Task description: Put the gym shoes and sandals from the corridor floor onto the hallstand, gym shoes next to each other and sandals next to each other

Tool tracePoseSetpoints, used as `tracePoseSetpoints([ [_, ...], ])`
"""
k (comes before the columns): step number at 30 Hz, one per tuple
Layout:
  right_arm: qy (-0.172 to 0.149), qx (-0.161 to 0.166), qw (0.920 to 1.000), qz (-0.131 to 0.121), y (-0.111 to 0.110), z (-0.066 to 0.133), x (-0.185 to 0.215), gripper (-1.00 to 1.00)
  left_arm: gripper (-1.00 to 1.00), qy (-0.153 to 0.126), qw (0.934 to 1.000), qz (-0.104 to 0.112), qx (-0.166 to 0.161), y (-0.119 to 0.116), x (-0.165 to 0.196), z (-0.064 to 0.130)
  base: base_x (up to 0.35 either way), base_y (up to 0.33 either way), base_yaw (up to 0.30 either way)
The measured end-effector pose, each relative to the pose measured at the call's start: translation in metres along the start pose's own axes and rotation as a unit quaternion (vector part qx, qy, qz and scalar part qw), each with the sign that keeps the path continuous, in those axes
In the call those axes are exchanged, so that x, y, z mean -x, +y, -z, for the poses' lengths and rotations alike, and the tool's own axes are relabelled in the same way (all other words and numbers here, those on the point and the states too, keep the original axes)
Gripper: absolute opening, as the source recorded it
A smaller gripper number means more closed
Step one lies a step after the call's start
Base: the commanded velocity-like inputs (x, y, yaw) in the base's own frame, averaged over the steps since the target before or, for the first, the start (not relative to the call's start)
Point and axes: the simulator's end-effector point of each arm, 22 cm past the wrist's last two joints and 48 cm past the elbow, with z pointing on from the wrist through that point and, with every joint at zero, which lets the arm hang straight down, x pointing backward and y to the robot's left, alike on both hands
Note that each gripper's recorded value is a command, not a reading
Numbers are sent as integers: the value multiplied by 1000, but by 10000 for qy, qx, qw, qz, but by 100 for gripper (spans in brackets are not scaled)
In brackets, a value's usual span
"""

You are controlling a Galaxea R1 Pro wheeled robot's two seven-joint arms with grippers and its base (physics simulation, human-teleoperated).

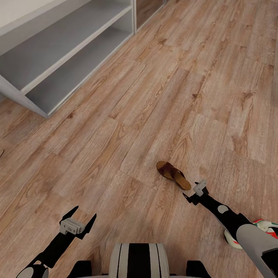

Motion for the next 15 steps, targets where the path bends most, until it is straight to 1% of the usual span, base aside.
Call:
tracePoseSetpoints([
  [15,-4,7,10000,-3,1,0,0,100,100,2,10000,2,5,0,0,0,3,0,0],
])
